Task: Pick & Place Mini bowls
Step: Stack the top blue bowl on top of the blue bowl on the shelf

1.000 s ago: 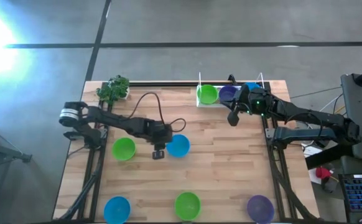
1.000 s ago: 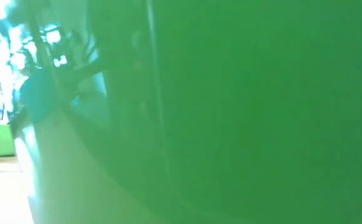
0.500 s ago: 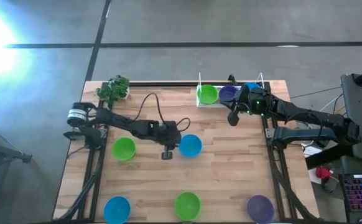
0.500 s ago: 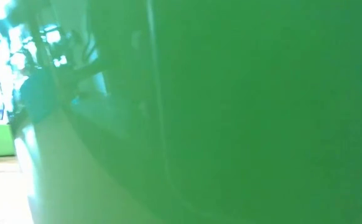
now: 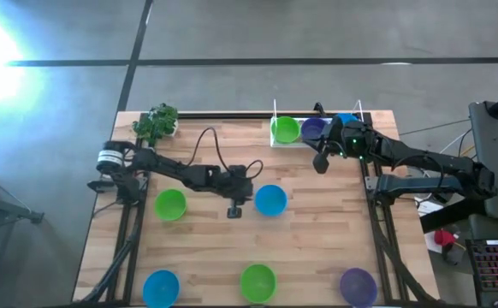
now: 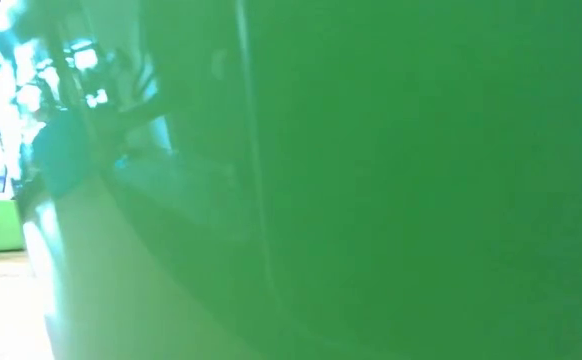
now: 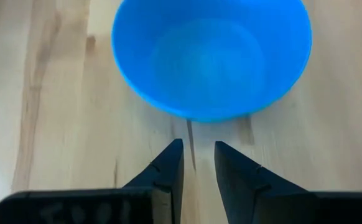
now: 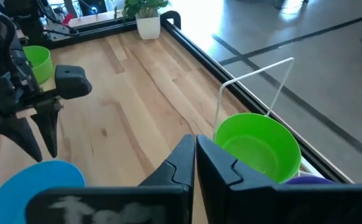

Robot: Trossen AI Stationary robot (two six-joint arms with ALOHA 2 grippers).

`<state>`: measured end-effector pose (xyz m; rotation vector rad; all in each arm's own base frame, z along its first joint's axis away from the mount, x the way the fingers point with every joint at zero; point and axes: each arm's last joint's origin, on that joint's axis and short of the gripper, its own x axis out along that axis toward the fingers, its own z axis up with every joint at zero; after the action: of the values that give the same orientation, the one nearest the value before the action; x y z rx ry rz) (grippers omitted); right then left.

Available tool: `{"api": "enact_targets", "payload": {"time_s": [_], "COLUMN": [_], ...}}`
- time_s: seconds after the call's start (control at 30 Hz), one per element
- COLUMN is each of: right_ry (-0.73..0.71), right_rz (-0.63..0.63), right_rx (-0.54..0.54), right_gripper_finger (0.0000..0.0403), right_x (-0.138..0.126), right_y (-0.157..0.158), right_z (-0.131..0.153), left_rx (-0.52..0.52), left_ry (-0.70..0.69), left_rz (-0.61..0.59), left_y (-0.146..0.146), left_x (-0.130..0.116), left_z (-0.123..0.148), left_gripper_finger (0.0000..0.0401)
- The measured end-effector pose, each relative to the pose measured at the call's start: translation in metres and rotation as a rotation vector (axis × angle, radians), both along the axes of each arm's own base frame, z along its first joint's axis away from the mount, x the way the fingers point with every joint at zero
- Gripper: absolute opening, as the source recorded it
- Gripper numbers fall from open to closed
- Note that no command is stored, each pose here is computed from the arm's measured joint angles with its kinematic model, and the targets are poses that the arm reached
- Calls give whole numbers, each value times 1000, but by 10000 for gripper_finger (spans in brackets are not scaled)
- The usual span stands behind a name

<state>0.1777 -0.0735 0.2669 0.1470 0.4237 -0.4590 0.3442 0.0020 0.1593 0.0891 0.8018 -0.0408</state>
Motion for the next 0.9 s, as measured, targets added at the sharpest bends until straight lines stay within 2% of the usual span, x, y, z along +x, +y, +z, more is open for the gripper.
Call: {"api": "enact_targets", "payload": {"time_s": [0.23,0.57,0.9], "right_ry": [2,0,-2], "right_rz": [2,0,8], "right_rx": [-3,0,3], "right_gripper_finger": [12,12,12], "right_x": [0,0,0], "right_y": [0,0,0], "right_z": [0,0,0], "left_rx": [-17,-16,37], "left_ry": [1,-117,-204], "left_rz": [12,8,-30], "left_y": [-1,-1,3], "left_x": [1,15,43], "left_z": [-4,-6,-3], "left_gripper_finger": [85,85,85]}}
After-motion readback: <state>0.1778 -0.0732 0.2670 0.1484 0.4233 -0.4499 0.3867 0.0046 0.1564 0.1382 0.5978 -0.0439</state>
